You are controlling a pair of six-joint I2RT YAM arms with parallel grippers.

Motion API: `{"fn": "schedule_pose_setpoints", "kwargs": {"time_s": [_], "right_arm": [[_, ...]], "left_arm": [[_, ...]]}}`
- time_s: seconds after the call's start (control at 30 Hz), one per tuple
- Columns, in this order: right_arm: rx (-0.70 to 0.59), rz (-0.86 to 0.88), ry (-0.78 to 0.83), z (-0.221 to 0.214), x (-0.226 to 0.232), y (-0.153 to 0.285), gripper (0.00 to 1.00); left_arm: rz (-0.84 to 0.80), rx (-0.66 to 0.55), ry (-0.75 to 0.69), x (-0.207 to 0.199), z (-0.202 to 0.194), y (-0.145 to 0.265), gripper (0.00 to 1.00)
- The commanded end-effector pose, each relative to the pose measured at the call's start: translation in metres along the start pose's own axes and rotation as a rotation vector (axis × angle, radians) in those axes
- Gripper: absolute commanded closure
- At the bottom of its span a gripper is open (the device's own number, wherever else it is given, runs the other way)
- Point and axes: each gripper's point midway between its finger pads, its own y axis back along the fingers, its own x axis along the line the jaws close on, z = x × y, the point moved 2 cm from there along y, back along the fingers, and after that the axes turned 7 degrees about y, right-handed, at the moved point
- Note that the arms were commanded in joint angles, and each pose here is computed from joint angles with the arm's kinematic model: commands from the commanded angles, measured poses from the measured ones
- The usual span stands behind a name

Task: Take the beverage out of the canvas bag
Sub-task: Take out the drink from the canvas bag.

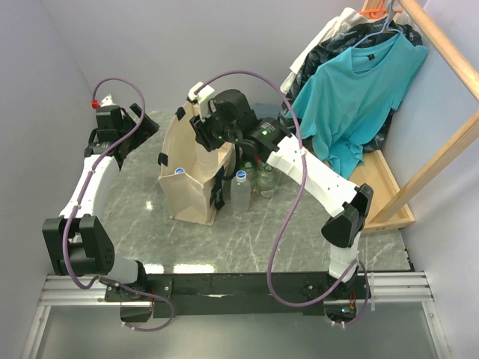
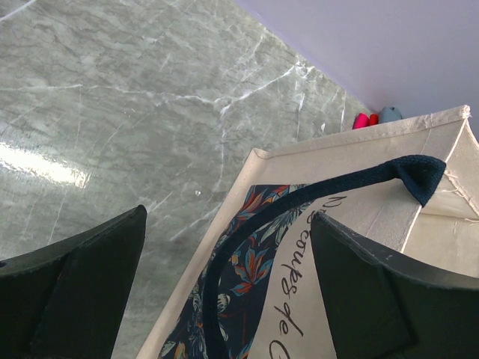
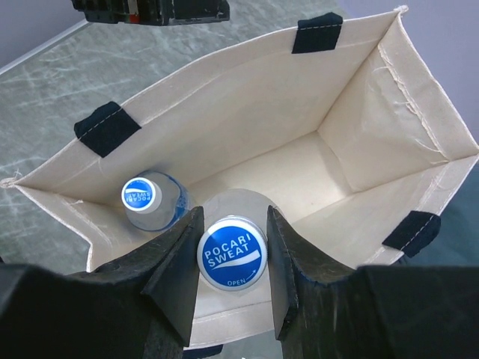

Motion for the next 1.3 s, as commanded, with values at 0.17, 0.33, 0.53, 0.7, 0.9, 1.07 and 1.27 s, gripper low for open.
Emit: {"fn": "schedule_pose_setpoints", "kwargs": {"time_s": [0.17, 0.33, 0.53, 0.7, 0.9, 1.07, 1.27], "right_arm": [[-0.361, -0.084, 0.028, 0.104, -0.015, 0.071, 1.00], [-0.388, -0.096, 0.034, 0.112, -0.016, 0.081, 1.00], [-0.413, -0.155, 0.052, 0.119, -0.026, 0.090, 1.00], [-0.448, -0.172, 0.057, 0.126, -0.028, 0.100, 1.00], [-0.469, -0.207, 0.076, 0.134, -0.032, 0.111, 1.00], [-0.498, -0.226, 0.084, 0.141, -0.034, 0.126, 1.00], [-0.548, -0.243, 0.084, 0.148, -0.033, 0.142, 1.00]], "left_arm": [[-0.062, -0.058, -0.002, -0.017, 0.016, 0.014, 0.04], [-0.062, -0.058, -0.002, -0.016, 0.016, 0.014, 0.04], [-0.062, -0.058, -0.001, -0.017, 0.016, 0.013, 0.04], [-0.061, -0.059, 0.001, -0.016, 0.017, 0.013, 0.04], [-0.064, -0.057, -0.001, -0.017, 0.016, 0.013, 0.04], [-0.064, -0.060, -0.001, -0.017, 0.017, 0.014, 0.04], [-0.066, -0.059, 0.000, -0.017, 0.016, 0.013, 0.04]]}}
